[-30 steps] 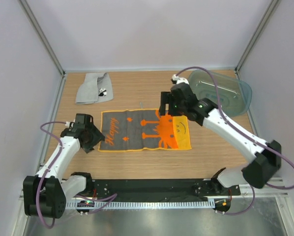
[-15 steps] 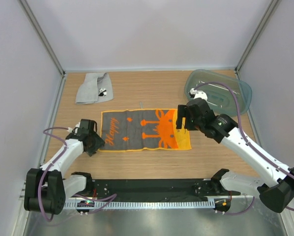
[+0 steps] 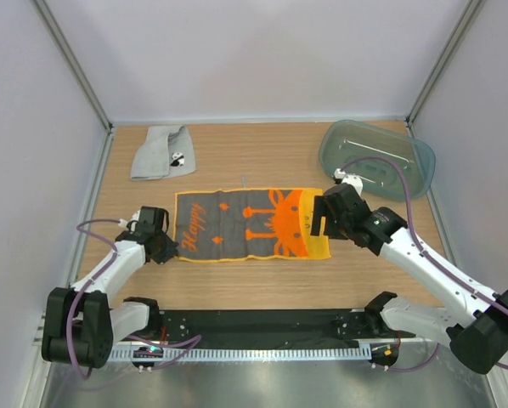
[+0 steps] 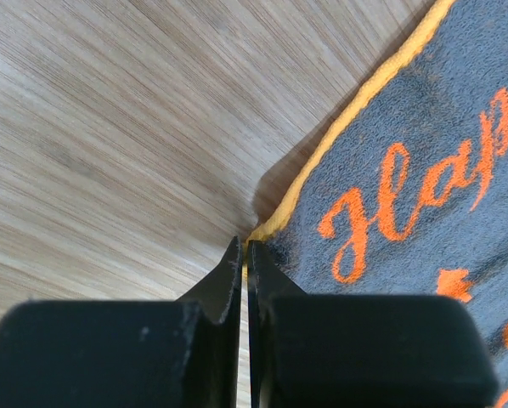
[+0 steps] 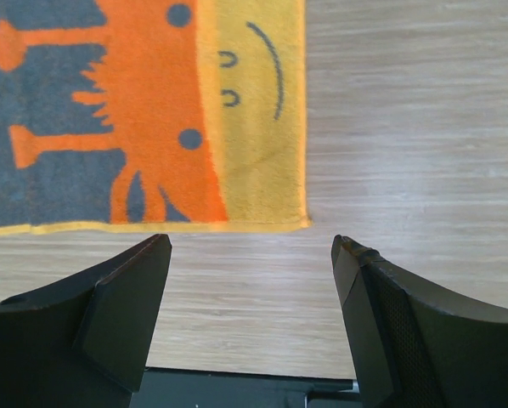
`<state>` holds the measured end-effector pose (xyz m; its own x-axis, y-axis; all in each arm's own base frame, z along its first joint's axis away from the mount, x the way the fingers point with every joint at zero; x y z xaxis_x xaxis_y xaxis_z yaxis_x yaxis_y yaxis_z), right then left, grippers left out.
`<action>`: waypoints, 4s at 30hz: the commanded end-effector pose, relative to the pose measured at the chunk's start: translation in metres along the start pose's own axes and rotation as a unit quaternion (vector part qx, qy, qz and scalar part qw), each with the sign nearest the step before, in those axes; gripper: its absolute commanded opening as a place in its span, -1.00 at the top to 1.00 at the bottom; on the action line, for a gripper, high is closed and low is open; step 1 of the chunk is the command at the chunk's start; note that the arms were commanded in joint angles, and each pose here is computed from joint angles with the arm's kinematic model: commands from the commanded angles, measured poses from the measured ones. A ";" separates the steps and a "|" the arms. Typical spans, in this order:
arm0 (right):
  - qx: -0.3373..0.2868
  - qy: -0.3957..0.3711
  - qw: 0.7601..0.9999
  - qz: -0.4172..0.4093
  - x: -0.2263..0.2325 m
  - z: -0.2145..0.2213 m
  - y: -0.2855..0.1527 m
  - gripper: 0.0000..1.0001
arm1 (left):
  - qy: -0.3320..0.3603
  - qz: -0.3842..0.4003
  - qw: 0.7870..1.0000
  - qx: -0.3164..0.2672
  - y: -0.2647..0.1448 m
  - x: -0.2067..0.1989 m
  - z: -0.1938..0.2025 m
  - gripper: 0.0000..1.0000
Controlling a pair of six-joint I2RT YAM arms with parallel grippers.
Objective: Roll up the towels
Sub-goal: Fold the towel
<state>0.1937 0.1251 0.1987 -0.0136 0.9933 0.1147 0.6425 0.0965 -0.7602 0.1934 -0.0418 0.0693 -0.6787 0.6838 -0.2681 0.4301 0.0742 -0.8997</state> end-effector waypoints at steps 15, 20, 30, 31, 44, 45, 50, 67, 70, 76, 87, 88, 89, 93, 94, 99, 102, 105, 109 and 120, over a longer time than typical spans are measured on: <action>0.005 0.154 0.988 0.026 -0.036 0.037 0.027 -1.00 | 0.014 0.066 0.997 -0.026 -0.017 -0.007 -0.002 1.00; 0.024 0.173 0.984 0.028 -0.040 0.049 0.039 -1.00 | 0.017 0.080 0.996 -0.022 -0.016 -0.010 -0.001 1.00; 0.053 0.210 0.976 0.004 -0.043 0.051 0.056 -0.79 | 0.015 0.096 0.995 -0.025 -0.022 -0.012 -0.001 0.99; 0.061 0.214 0.975 0.000 -0.042 0.054 0.058 -0.72 | 0.015 0.099 0.995 -0.027 -0.023 -0.012 -0.002 1.00; 0.126 0.232 0.964 -0.014 -0.037 0.090 0.085 -0.29 | 0.017 0.114 0.993 -0.020 -0.027 -0.019 -0.003 1.00; 0.124 0.232 0.965 -0.019 -0.036 0.089 0.087 -0.26 | 0.016 0.113 0.993 -0.021 -0.027 -0.019 -0.004 1.00; 0.128 0.231 0.964 -0.018 -0.035 0.092 0.095 0.03 | 0.016 0.113 0.993 -0.023 -0.027 -0.018 -0.004 0.99; 0.103 0.209 0.972 0.005 -0.044 0.083 0.083 0.98 | 0.011 0.116 0.993 -0.028 -0.039 -0.020 -0.007 0.99; 0.094 0.212 0.973 0.001 -0.044 0.078 0.073 0.98 | 0.005 0.126 0.992 -0.026 -0.044 -0.022 -0.006 1.00; 0.070 0.216 0.974 -0.004 -0.044 0.066 0.052 0.98 | -0.005 0.137 0.990 -0.026 -0.055 -0.023 -0.007 0.99; 0.042 0.226 0.972 -0.038 -0.037 0.046 0.025 0.98 | -0.001 0.159 0.987 -0.032 -0.081 -0.024 -0.010 0.99; 0.039 0.224 0.973 -0.037 -0.037 0.043 0.024 0.98 | 0.001 0.163 0.986 -0.039 -0.086 -0.027 -0.013 1.00; 0.034 0.222 0.974 -0.032 -0.037 0.036 0.023 0.98 | 0.004 0.163 0.986 -0.040 -0.088 -0.029 -0.015 0.99; 0.028 0.206 0.978 -0.021 -0.033 0.015 0.024 0.98 | 0.018 0.140 0.989 -0.054 -0.093 -0.039 -0.032 0.99; 0.018 0.199 0.980 -0.023 -0.032 0.004 0.022 0.98 | 0.025 0.138 0.989 -0.057 -0.093 -0.042 -0.035 1.00; 0.013 0.181 0.983 -0.005 -0.028 -0.022 0.032 0.98 | 0.036 0.138 0.987 -0.076 -0.100 -0.068 -0.060 1.00; 0.018 0.177 0.984 -0.001 -0.024 -0.037 0.043 0.98 | 0.043 0.135 0.987 -0.077 -0.094 -0.084 -0.073 1.00; 0.021 0.176 0.984 0.004 -0.023 -0.048 0.057 0.98 | 0.045 0.124 0.989 -0.068 -0.083 -0.097 -0.081 0.99; 0.026 0.179 0.983 0.009 -0.027 -0.066 0.072 0.98 | 0.043 0.114 0.990 -0.068 -0.067 -0.112 -0.091 0.99; 0.070 0.177 0.981 0.021 -0.038 -0.082 0.117 0.98 | 0.029 0.065 0.995 -0.076 -0.027 -0.132 -0.111 0.99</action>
<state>0.3161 0.0894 0.1492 0.3402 0.9053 0.2545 0.4939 0.0583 -0.8675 0.3183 -0.0589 0.1586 -0.5737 0.7414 -0.3481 0.5525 0.0365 -0.8327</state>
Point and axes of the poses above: each gripper's point midway between its finger pads, its own y axis out along the fingers, its own x axis along the line the jaws close on, z = x × y, the point moved 6 cm from there along -y, back along the fingers, and after that the axes turned 2 degrees about -y, right-handed, at the moved point
